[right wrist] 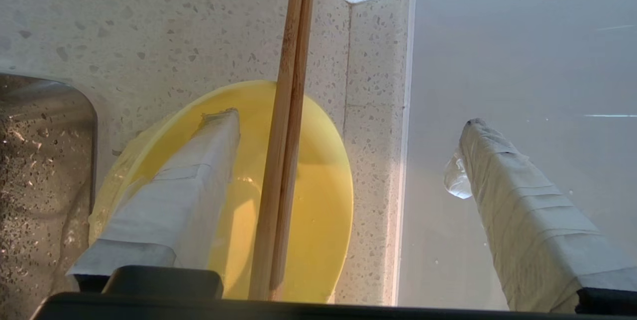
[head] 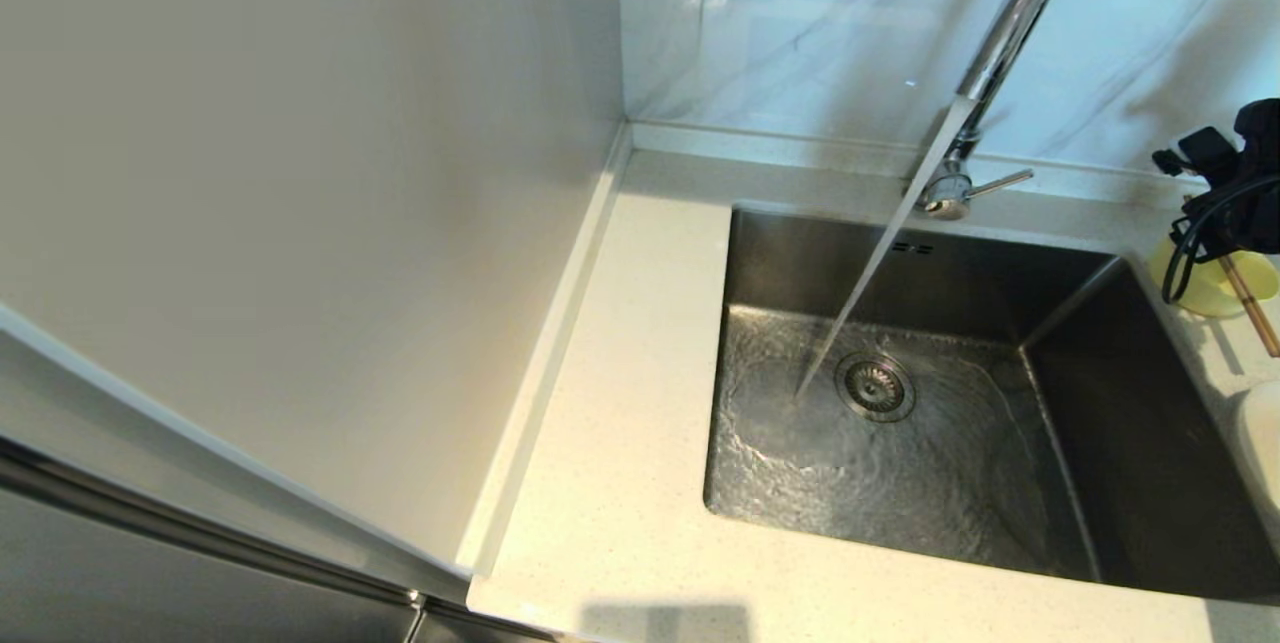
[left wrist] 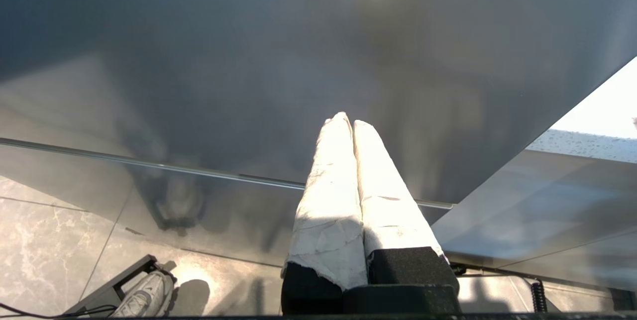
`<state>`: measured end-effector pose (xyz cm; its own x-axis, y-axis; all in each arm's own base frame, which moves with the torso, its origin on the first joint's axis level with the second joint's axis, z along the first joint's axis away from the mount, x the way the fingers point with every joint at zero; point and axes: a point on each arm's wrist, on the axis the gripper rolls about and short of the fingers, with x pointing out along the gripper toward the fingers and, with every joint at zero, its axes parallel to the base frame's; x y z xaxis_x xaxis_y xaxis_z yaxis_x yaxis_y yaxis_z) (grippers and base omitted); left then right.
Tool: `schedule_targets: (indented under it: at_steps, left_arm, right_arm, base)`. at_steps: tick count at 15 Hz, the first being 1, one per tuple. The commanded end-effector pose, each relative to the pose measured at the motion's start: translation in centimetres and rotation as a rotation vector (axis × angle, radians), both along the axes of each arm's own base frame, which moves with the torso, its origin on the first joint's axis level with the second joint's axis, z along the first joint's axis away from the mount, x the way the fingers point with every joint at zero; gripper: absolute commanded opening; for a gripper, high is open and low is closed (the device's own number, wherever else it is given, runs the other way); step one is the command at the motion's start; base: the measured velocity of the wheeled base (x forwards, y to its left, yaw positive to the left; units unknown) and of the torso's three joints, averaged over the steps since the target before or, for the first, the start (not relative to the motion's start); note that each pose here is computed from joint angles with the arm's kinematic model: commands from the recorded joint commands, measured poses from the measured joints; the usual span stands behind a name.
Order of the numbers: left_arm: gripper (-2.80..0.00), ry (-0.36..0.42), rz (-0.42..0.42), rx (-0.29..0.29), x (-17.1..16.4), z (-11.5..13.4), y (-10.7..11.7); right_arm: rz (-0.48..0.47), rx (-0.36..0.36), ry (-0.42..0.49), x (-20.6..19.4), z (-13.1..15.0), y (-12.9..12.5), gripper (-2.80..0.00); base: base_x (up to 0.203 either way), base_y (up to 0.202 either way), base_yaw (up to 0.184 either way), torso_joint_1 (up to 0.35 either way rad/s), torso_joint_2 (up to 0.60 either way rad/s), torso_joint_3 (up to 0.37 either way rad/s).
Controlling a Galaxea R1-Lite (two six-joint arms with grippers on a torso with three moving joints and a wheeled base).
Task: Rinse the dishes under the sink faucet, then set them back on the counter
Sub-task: Place the chopsticks on the bowl, then pick up the plate
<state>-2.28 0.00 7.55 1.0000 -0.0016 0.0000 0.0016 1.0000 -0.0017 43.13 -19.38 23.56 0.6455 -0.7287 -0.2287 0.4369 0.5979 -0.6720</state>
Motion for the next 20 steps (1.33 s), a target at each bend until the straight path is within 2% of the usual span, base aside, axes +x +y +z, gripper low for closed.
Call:
schedule_targets:
  at_steps: [1, 8, 16, 20]
  left_arm:
    - [-2.80, 0.000, 0.000, 0.000, 0.0, 0.0, 0.0]
    - [-2.80, 0.000, 0.001, 0.000, 0.0, 0.0, 0.0]
    - [-2.80, 0.000, 0.000, 0.000, 0.0, 0.0, 0.0]
    - [-2.80, 0.000, 0.000, 0.000, 0.0, 0.0, 0.0]
  right_arm:
    - [-0.008, -0.003, 0.003, -0.1, -0.1, -0.3, 0.00]
    - [0.007, -0.002, -0.018, -0.5, 0.3, -1.1, 0.00]
    - [0.028, -0.008, -0.054, -1.3, 2.0, -0.7, 0.00]
    - [0.039, 0.001, -0.040, -1.6, 1.8, -0.5, 0.00]
  base:
    - [0.000, 0.000, 0.000, 0.000, 0.00, 0.000]
    - [0.000, 0.000, 0.000, 0.000, 0.00, 0.000]
    - [0.000, 0.000, 0.000, 0.000, 0.00, 0.000]
    - [0.000, 0.000, 0.000, 0.000, 0.00, 0.000]
